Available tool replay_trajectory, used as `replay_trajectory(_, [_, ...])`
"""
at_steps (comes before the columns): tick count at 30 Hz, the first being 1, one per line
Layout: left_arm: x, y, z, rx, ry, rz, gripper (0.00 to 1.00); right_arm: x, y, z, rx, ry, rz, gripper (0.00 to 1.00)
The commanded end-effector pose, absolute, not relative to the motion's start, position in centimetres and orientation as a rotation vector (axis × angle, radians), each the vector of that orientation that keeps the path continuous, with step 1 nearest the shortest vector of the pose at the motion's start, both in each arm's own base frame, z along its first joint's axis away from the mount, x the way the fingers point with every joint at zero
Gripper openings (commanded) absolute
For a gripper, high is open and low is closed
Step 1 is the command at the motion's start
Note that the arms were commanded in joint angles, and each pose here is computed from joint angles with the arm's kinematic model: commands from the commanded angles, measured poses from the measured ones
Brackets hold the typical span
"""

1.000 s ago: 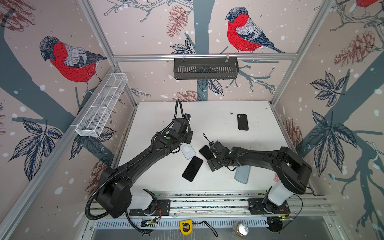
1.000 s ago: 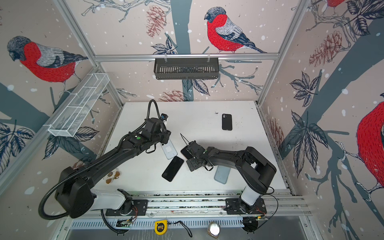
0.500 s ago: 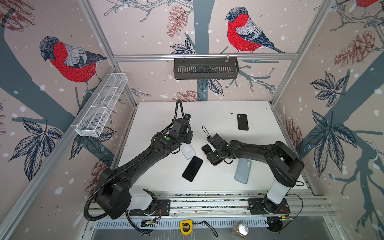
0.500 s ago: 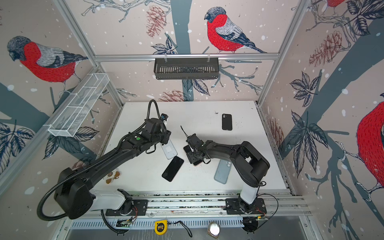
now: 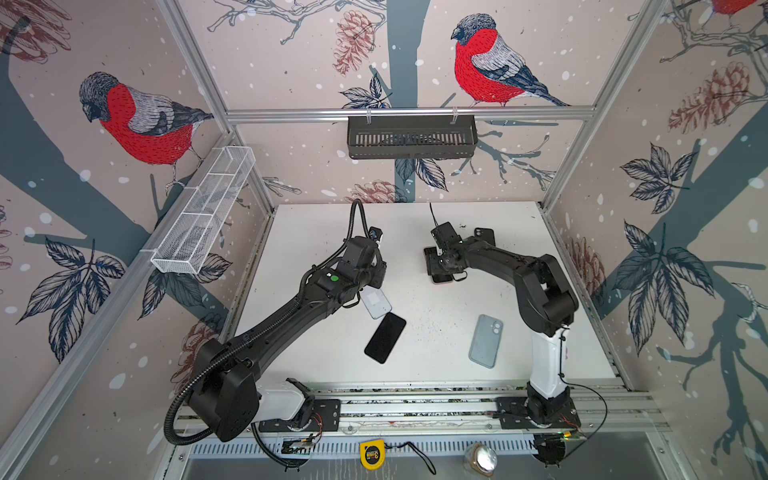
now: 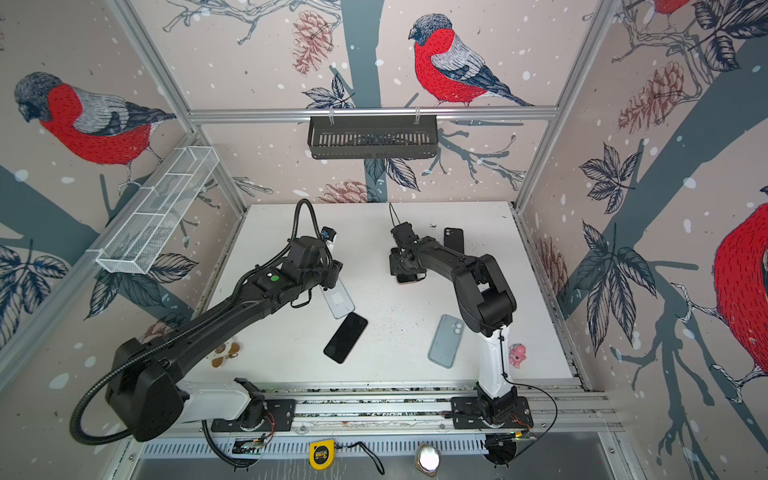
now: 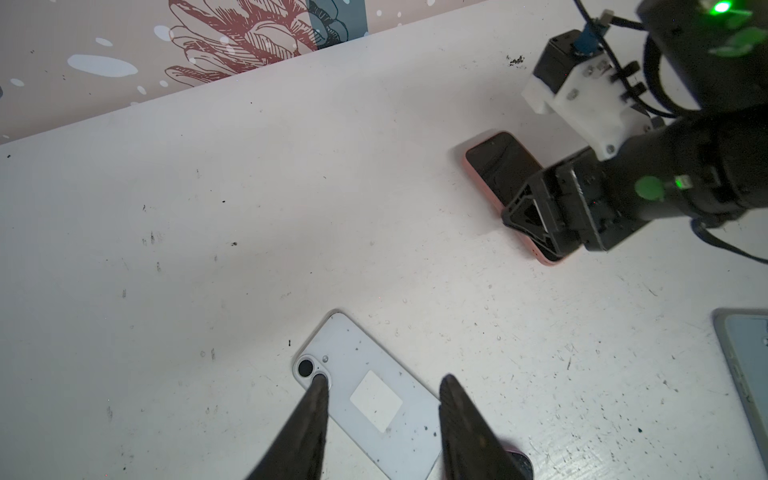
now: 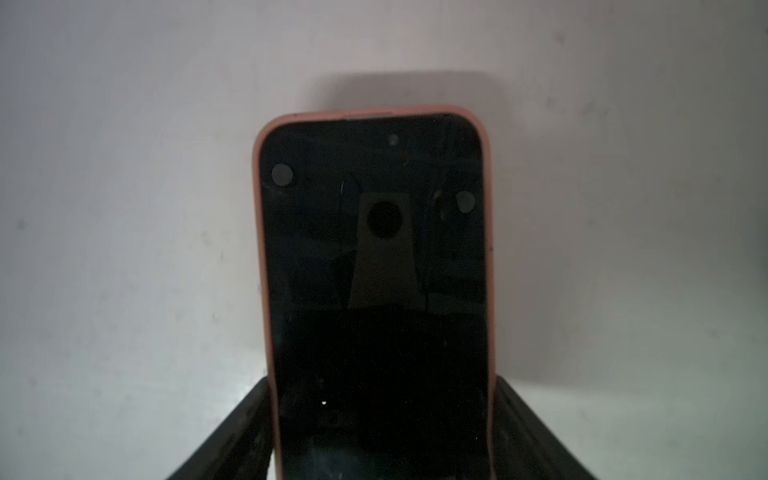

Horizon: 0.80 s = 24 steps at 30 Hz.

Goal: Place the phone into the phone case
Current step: 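Carry the pink-cased phone farther from the robot and release it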

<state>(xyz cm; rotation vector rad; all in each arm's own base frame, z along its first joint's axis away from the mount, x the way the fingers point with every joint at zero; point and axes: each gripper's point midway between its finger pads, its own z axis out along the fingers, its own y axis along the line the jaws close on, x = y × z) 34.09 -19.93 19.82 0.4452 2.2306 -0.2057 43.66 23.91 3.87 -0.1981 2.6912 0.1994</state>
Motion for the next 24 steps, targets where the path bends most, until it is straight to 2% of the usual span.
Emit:
replay_trajectory(1, [34.2,-20.3,20.7,0.438,2.203,-0.234,0.44,44.8,24.2,3.2,-0.114,2.722,0.187,0.68])
replay_trajectory(8, [34.4,-20.2,20.3,0.434,2.217,-0.245,0.44,47.8,25.8,1.9,-0.069,2.737,0.189,0.68])
replay_trajectory(9, [34.5,-20.1,20.3,0.43,2.218,-0.251,0.44,48.2,26.0,1.9,-0.071,2.736,0.19,0.71])
replay_trajectory(12, [34.7,-19.9,20.3,0.418,2.219,-0.259,0.44,48.5,26.4,2.7,-0.088,2.723,0.189,0.93])
replay_trajectory(14, [34.7,-19.9,20.3,0.417,2.219,-0.259,0.44,48.3,26.1,4.0,-0.093,2.702,0.181,0.98])
replay_trajectory(18, [34.7,-19.6,20.7,0.41,2.208,-0.246,0.44,45.8,24.3,7.2,-0.087,2.662,0.178,0.97])
replay_trajectory(24, [34.7,-19.1,21.4,0.396,2.183,-0.228,0.42,36.3,18.3,10.1,0.005,2.645,0.196,0.83])
